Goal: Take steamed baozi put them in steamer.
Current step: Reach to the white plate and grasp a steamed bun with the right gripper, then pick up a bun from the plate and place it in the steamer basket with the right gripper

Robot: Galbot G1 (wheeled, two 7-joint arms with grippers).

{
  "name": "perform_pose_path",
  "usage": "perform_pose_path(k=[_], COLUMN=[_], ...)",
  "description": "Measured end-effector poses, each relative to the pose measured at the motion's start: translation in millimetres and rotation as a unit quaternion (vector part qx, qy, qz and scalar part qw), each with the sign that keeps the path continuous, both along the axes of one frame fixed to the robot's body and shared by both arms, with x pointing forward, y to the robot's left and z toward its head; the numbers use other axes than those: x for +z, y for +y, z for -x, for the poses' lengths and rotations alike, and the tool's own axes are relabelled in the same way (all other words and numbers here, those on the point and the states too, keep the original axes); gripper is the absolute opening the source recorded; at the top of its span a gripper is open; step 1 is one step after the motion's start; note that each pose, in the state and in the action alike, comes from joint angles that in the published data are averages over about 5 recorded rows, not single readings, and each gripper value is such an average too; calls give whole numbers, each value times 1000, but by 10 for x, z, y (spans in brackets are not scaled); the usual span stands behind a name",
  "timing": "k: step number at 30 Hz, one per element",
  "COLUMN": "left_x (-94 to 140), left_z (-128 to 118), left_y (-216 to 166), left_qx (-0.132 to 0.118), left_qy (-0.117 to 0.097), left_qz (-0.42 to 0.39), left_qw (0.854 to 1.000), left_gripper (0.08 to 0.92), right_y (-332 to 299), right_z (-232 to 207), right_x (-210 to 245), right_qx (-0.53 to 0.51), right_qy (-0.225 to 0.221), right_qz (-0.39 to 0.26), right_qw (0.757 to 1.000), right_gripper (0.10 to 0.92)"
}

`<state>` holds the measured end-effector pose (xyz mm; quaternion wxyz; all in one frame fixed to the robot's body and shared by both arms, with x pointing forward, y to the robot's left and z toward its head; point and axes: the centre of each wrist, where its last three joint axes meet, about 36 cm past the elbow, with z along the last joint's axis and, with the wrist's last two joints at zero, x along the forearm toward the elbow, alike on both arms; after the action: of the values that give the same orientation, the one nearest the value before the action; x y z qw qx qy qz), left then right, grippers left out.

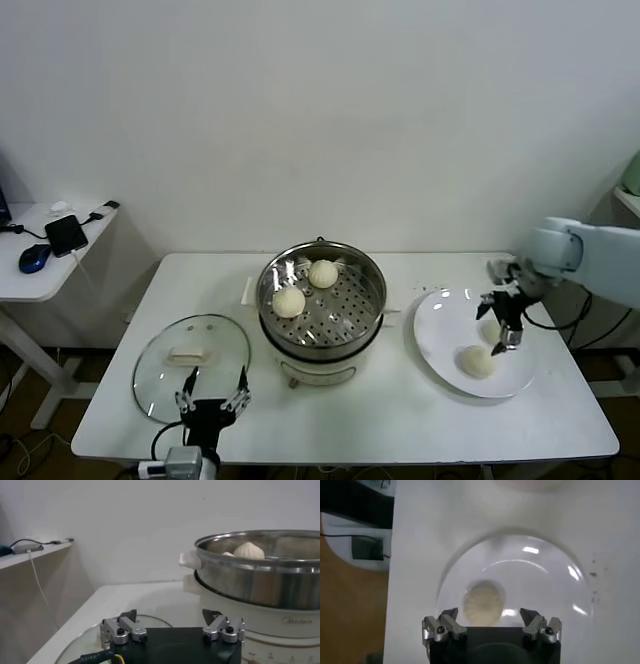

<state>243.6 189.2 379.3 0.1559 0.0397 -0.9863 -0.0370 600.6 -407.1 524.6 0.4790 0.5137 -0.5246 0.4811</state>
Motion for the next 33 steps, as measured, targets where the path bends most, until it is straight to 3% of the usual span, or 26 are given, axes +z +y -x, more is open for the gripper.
perform_pose_path(k=[17, 22, 33], left_x=[-1, 21, 77], left_z=[14, 13, 48], left_y=[-1, -14, -48], left_qx=[-1, -3, -7], left_qy=[0, -2, -5], left_qz=[0, 1, -1], left_qw=[1000, 1000, 1000], left_gripper=[823, 823, 823], right_y=[-38, -7, 4], right_z=[180, 184, 159], right_x=[-666, -715, -604], right_qx=[-33, -35, -21], right_qy=[-21, -29, -38], right_qz=[9, 3, -2], right_qw=[999, 999, 999], right_gripper=[799, 720, 684])
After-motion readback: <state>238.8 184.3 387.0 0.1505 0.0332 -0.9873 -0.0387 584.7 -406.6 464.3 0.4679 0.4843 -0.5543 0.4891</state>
